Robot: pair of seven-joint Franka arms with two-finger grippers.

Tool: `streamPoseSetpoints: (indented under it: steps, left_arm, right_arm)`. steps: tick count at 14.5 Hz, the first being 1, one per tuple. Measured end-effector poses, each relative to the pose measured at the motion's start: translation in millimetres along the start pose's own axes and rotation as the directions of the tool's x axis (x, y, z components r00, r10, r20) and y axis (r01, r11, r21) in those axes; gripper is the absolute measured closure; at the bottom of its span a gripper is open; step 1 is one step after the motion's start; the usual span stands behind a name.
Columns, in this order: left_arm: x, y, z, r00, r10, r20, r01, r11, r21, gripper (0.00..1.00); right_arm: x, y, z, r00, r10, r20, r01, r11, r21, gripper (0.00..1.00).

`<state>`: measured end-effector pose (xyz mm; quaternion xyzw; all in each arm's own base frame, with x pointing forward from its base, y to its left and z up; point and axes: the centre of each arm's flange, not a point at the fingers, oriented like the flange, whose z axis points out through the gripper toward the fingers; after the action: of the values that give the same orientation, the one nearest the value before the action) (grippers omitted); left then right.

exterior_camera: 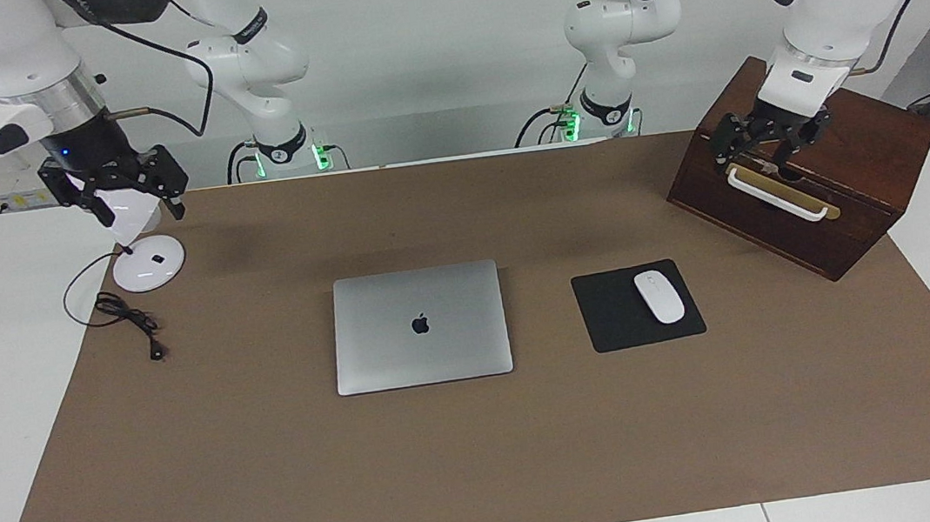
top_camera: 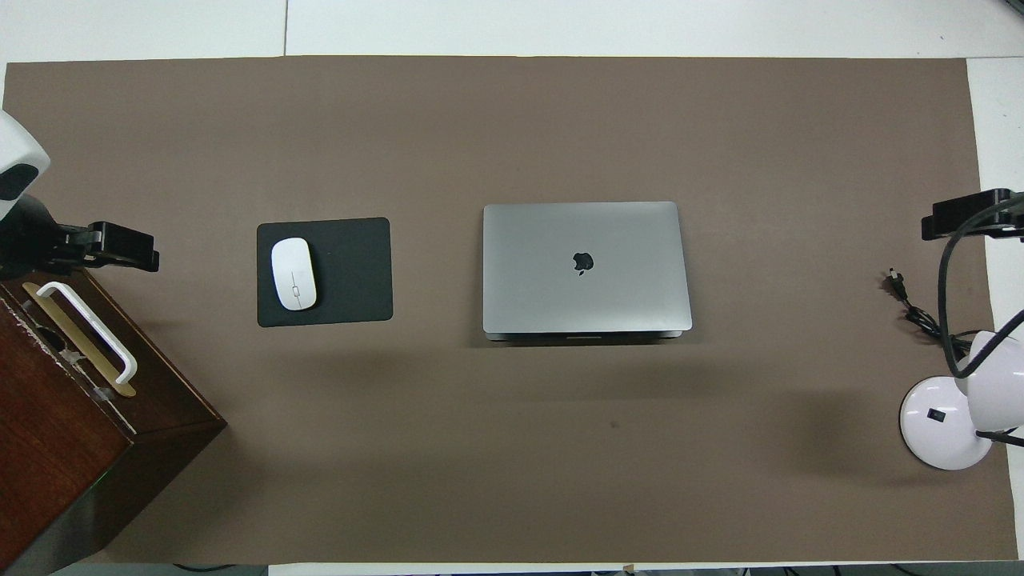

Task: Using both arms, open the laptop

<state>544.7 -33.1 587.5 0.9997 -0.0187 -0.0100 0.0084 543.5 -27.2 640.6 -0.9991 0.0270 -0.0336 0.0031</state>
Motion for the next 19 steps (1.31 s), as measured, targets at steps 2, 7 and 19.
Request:
streamPoseSetpoints:
  steps: [2,7,19]
  left_arm:
    - [0.1,0.1,-0.1,1.0,0.0,-0.001,0.0,1.0,0.0,0.0]
    - [0.1,1.0,-0.4,1.0,0.002,-0.001,-0.002,1.0,0.0,0.0]
    - [-0.3,10.9,-0.2,0.996,-0.085,-0.001,0.085,0.996,0.001,0.0]
  right_arm:
    - [0.0,0.0,0.0,1.0,0.0,0.0,0.0,1.0,0.0,0.0]
    - [0.0,0.0,0.0,1.0,0.0,0.0,0.0,1.0,0.0,0.0]
    - [0.8,0.1,-0.7,1.0,0.0,-0.008,0.0,1.0,0.0,0.0]
